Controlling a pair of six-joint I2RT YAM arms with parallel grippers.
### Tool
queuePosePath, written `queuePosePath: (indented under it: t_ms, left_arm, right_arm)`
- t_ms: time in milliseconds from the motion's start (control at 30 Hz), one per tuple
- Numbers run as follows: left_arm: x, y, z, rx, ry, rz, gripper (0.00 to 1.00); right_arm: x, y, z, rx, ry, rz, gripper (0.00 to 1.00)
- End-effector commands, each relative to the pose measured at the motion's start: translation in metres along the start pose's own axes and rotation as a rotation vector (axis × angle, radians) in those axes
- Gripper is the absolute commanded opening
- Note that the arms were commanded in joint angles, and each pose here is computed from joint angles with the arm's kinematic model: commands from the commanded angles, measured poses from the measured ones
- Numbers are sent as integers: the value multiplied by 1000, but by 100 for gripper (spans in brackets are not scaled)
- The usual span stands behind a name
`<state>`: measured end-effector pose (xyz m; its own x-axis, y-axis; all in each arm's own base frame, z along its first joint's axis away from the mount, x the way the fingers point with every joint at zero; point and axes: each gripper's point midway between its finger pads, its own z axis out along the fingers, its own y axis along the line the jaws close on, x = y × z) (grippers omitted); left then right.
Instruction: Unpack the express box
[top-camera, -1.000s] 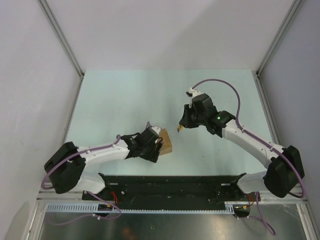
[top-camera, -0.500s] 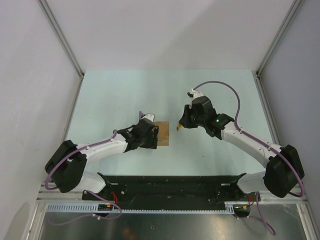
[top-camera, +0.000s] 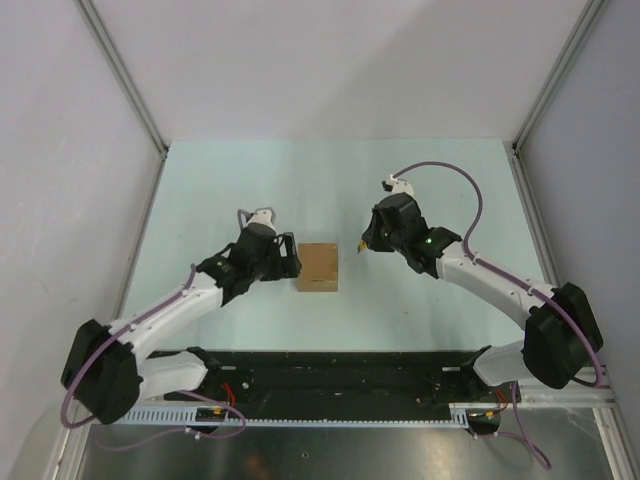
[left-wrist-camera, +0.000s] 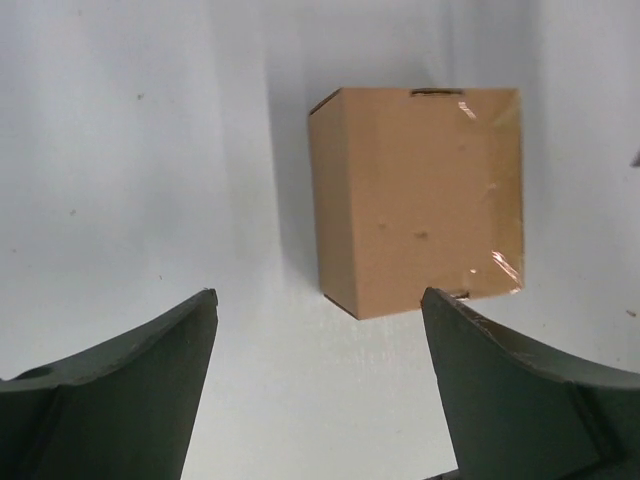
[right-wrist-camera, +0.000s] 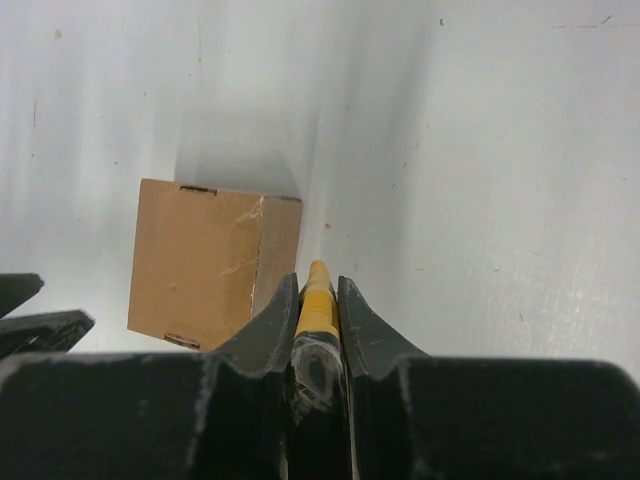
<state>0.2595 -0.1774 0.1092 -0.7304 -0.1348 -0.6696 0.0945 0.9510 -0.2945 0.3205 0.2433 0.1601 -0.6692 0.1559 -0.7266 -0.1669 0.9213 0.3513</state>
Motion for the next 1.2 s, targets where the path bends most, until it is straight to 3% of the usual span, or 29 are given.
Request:
queuePosePath:
  t_ms: [0, 200, 533, 867, 1000, 1167]
  left_arm:
    - [-3, -11, 17, 19, 75, -118, 89]
    - [12, -33, 44, 120, 214, -224, 91]
    - [10, -60, 51, 292, 275, -471, 88]
    - [19, -60, 52, 300, 309, -541, 83]
    - [7, -46, 55, 260, 221, -473, 83]
    - [-36, -34, 53, 197, 35, -331, 83]
  right_arm:
    - [-3, 4, 4, 29, -45, 20, 0]
    - [-2, 12, 10, 29, -59, 44, 0]
    - [-5, 18, 13, 31, -78, 30, 0]
    - [-18, 27, 17, 16, -140, -20, 0]
    - [-21, 30, 18, 10, -158, -43, 0]
    - [-26, 44, 15, -20, -201, -143, 0]
